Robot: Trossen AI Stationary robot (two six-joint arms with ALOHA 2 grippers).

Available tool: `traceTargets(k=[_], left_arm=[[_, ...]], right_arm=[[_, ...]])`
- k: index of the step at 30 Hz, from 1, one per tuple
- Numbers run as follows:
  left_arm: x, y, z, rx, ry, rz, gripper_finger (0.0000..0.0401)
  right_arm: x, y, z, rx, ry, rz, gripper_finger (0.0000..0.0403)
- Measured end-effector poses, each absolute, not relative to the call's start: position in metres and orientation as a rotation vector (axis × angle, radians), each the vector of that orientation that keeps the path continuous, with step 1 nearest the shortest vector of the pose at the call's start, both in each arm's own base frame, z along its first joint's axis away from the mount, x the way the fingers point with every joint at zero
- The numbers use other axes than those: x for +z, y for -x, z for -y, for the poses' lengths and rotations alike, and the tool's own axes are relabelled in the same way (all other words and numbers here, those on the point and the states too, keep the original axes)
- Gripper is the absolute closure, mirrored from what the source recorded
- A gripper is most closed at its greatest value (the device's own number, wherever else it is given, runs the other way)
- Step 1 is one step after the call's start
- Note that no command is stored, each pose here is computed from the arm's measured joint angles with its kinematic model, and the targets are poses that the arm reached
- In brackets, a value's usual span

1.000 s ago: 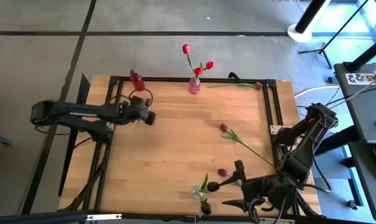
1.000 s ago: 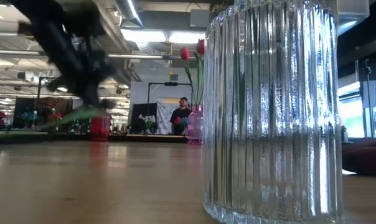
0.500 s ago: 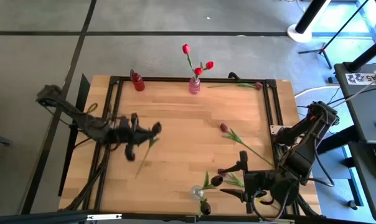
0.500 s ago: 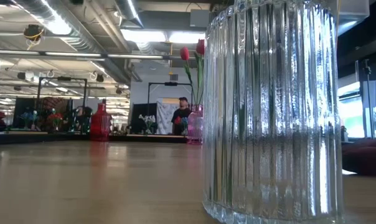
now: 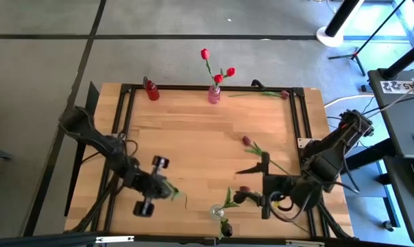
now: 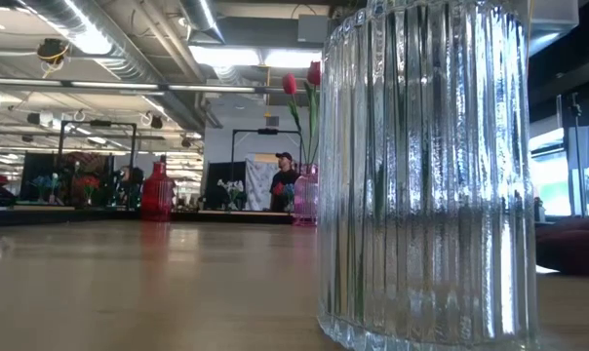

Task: Sort flowers into vase by color
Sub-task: Put the black flower into the transparent flower vase

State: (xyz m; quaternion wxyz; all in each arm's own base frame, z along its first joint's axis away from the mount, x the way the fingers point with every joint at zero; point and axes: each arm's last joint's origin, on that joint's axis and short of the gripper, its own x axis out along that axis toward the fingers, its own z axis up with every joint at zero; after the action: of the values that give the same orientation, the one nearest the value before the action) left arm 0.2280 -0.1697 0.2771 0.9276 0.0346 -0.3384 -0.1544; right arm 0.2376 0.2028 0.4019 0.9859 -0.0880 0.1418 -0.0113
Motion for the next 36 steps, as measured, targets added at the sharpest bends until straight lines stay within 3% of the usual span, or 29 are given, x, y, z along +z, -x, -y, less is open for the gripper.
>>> traceTargets(k=[4,13,22,36], left_arm=[[0.289,-0.251,0.185,-0.394,-0.137,0.781,0.0400],[0.293,-0.285,0.183,-0.349,-0.233,0.797,0.0400],[0.291,-0.323,0.160,-0.502,-0.124,0.829,0.0400],[0.282,-0.332,0.163,-0.524,-0.137,0.783,0.0397]], right_arm=[[0.410,-0.231,-0.196,-0.062,0.186,-0.264,0.0146],[0.410,-0.229,-0.193,-0.068,0.194,-0.277,0.0146],[0.407,-0.228,-0.192,-0.077,0.231,-0.294,0.0146],[0.406,-0.228,-0.192,-0.069,0.225,-0.309,0.0146]])
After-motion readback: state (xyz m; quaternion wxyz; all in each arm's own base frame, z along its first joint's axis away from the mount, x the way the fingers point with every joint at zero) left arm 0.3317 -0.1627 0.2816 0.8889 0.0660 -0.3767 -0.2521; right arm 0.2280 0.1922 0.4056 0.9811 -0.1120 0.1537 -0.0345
